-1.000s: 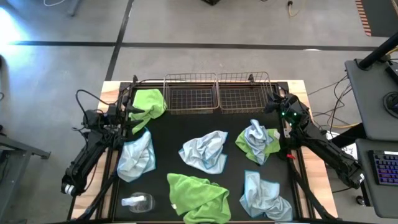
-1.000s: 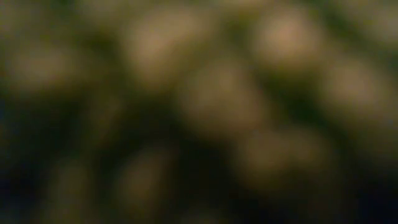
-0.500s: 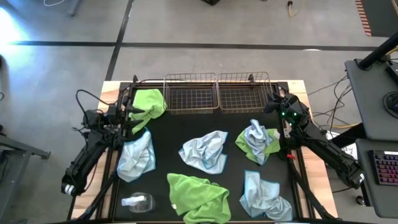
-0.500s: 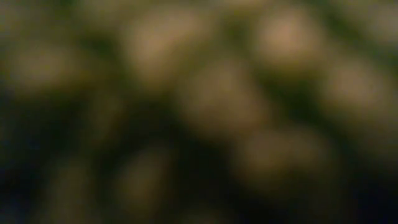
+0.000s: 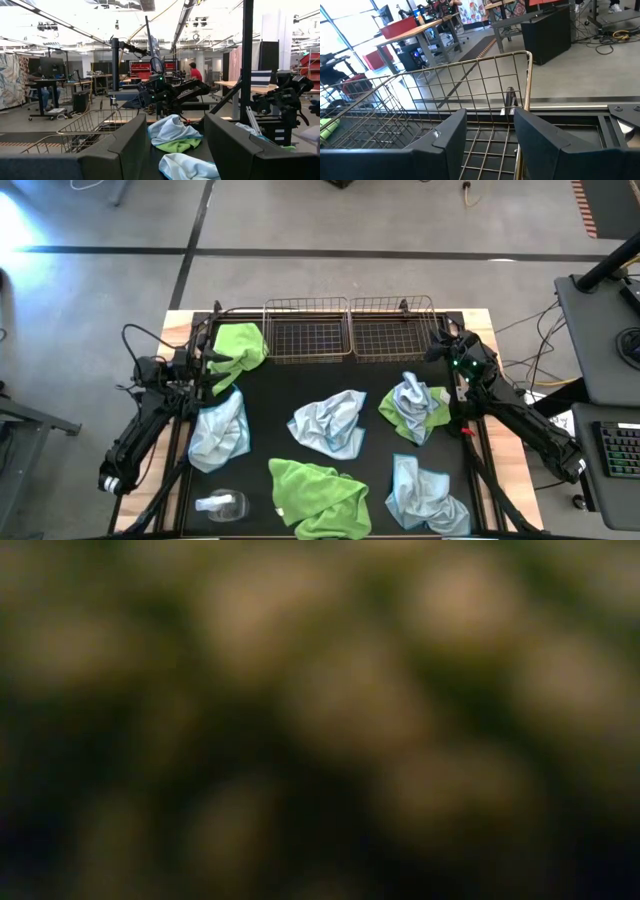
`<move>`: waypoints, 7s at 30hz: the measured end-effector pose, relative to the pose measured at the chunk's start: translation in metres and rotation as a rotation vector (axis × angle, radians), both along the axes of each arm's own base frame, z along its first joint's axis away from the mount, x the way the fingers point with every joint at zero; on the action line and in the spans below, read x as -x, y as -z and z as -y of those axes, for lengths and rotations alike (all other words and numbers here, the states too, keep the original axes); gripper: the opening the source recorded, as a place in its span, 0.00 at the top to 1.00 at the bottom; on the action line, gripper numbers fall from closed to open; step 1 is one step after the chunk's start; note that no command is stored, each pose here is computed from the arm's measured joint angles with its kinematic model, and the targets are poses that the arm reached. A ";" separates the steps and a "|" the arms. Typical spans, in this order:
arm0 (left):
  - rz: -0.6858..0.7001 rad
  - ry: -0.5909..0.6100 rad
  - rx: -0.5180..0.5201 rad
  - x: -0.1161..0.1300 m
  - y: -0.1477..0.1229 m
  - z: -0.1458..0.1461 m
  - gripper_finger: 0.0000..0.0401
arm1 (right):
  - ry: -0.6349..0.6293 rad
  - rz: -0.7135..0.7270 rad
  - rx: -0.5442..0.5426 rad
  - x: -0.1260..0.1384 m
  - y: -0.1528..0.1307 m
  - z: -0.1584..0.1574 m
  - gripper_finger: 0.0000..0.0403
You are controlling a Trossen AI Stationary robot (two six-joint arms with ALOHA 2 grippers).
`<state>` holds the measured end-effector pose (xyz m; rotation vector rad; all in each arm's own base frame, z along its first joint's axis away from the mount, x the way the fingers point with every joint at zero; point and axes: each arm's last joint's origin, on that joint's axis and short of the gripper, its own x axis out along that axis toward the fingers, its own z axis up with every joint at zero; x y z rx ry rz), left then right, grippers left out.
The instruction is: Sort microfiber towel by color & place in baskets
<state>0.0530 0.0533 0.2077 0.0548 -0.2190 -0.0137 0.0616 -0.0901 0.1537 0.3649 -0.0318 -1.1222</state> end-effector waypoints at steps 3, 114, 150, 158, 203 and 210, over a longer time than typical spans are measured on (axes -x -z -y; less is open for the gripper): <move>0.000 0.000 0.000 0.000 0.000 0.000 0.54 | 0.000 0.000 0.000 0.000 0.000 0.000 0.60; 0.514 -0.877 0.262 0.017 -0.010 -0.022 0.54 | 0.015 0.002 0.005 0.000 0.000 0.000 0.60; 0.412 -0.666 0.438 0.008 -0.020 -0.026 0.54 | 0.015 -0.005 -0.003 0.000 0.000 0.000 0.60; -0.088 -1.034 0.598 0.009 -0.051 -0.036 0.54 | -0.003 -0.025 -0.043 -0.001 0.005 0.002 0.60; -0.705 -0.959 0.720 -0.039 -0.086 -0.086 0.54 | -0.214 -0.021 -0.082 -0.011 -0.048 0.004 0.60; -0.749 -0.903 0.751 -0.045 -0.059 -0.092 0.54 | -0.233 -0.203 -0.213 -0.020 -0.100 0.016 0.60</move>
